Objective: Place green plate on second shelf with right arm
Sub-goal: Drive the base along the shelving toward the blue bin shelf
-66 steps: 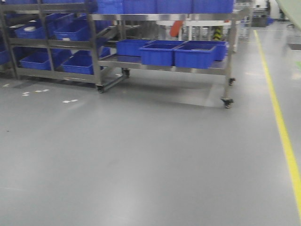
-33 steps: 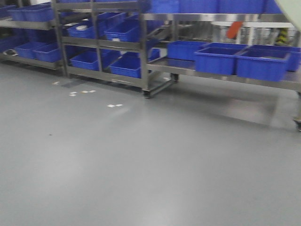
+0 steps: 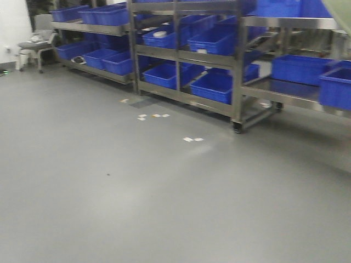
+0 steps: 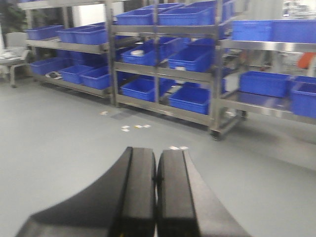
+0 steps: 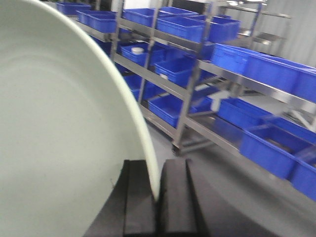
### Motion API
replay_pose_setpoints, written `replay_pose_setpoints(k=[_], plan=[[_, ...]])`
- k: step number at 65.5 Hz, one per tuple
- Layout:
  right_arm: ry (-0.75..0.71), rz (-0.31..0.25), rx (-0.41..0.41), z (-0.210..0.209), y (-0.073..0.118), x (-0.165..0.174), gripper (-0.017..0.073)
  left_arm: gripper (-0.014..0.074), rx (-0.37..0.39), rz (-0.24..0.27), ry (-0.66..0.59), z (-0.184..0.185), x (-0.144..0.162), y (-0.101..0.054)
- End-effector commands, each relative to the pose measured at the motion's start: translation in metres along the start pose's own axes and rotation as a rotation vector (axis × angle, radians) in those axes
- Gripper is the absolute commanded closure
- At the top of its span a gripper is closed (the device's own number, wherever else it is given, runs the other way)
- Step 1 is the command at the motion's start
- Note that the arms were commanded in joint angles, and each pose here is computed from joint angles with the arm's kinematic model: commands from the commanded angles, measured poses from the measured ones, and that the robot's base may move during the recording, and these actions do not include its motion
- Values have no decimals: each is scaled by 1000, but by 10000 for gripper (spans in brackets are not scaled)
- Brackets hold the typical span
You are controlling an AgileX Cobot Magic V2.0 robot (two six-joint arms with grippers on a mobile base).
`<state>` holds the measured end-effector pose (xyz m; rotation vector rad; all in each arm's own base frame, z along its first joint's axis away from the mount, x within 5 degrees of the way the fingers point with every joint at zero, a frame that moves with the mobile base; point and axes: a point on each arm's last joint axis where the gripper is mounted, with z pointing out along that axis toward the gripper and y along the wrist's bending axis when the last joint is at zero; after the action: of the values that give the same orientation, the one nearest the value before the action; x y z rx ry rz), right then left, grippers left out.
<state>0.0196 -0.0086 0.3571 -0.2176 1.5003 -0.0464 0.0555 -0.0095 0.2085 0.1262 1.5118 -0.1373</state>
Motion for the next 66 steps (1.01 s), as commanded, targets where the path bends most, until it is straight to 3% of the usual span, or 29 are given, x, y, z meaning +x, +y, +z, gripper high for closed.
replay_pose_setpoints(k=[1,66], plan=[[-121,-14,5,-1,-1,-18,508,463,0,-5,-66,0,4,0],[-122,-14,5,-1,-1,-18,508,463,0,-5,-66,0,4,0]])
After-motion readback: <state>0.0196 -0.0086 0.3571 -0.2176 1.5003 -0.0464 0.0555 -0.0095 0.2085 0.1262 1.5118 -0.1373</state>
